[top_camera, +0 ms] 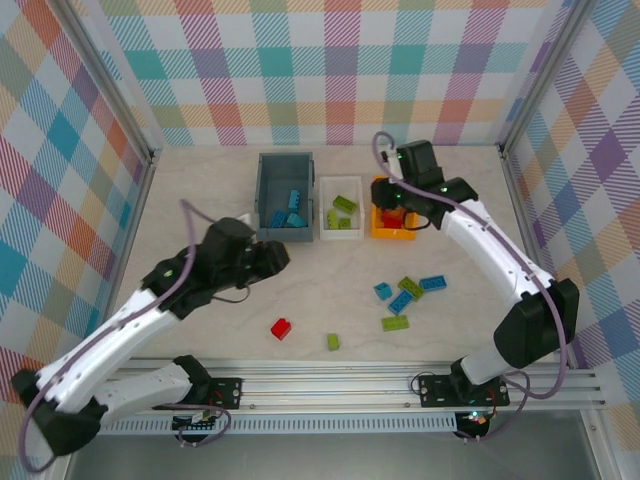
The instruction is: Sort the legos into containers by color
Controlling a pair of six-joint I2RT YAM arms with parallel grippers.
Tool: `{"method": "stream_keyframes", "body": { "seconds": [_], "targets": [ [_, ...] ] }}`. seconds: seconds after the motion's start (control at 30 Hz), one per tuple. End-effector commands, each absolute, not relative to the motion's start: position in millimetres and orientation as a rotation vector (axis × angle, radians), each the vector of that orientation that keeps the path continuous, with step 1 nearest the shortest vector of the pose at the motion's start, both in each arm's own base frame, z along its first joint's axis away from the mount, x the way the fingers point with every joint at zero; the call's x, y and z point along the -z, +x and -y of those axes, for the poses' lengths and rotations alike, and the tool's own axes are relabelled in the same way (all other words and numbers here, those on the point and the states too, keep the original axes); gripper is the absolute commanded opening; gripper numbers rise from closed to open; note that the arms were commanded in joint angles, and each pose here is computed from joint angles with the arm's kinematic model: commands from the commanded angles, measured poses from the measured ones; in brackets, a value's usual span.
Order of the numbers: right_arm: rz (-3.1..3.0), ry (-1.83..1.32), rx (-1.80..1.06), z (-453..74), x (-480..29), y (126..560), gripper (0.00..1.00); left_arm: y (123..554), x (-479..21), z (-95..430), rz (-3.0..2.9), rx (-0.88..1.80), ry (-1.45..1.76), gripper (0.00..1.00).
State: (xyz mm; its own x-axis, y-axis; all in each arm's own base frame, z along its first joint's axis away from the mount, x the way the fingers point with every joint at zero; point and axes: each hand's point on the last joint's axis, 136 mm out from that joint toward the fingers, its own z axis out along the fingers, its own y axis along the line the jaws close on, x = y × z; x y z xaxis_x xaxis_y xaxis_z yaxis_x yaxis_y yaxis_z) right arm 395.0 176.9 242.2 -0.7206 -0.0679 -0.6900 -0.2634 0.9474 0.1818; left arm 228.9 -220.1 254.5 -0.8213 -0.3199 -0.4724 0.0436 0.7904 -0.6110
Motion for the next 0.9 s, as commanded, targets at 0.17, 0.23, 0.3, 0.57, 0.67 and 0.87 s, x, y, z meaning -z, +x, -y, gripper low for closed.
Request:
{"method": "stream_keyframes", "body": {
  "seconds": [0.17, 0.23, 0.3, 0.57, 0.67, 0.87],
  "targets": [
    [-2.581, 0.065, -0.183, -124, -174, 434, 0.28, 239, -265, 324, -2.366, 0.892, 0.041, 0.35],
    [-2.608, 0.063, -0.168, -125, -163, 442, 0.28, 239, -260, 333, -2.373, 0.883, 0.05, 0.35],
    [-2.635, 0.044, -0.199, -132, -153, 448, 0.28, 239, -258, 336, -2.374, 0.869, 0.056, 0.35],
    [-2.712, -0.051, -0.326, -156, -123, 453, 0.32, 235, -258, 332, -2.366, 0.823, 0.061, 0.34],
    [-2.73, -0.052, -0.357, -160, -117, 452, 0.36, 233, -257, 334, -2.37, 0.819, 0.076, 0.34],
    [-2.742, -0.037, -0.37, -161, -115, 450, 0.45, 228, -253, 337, -2.376, 0.796, 0.098, 0.34]
  ]
}}
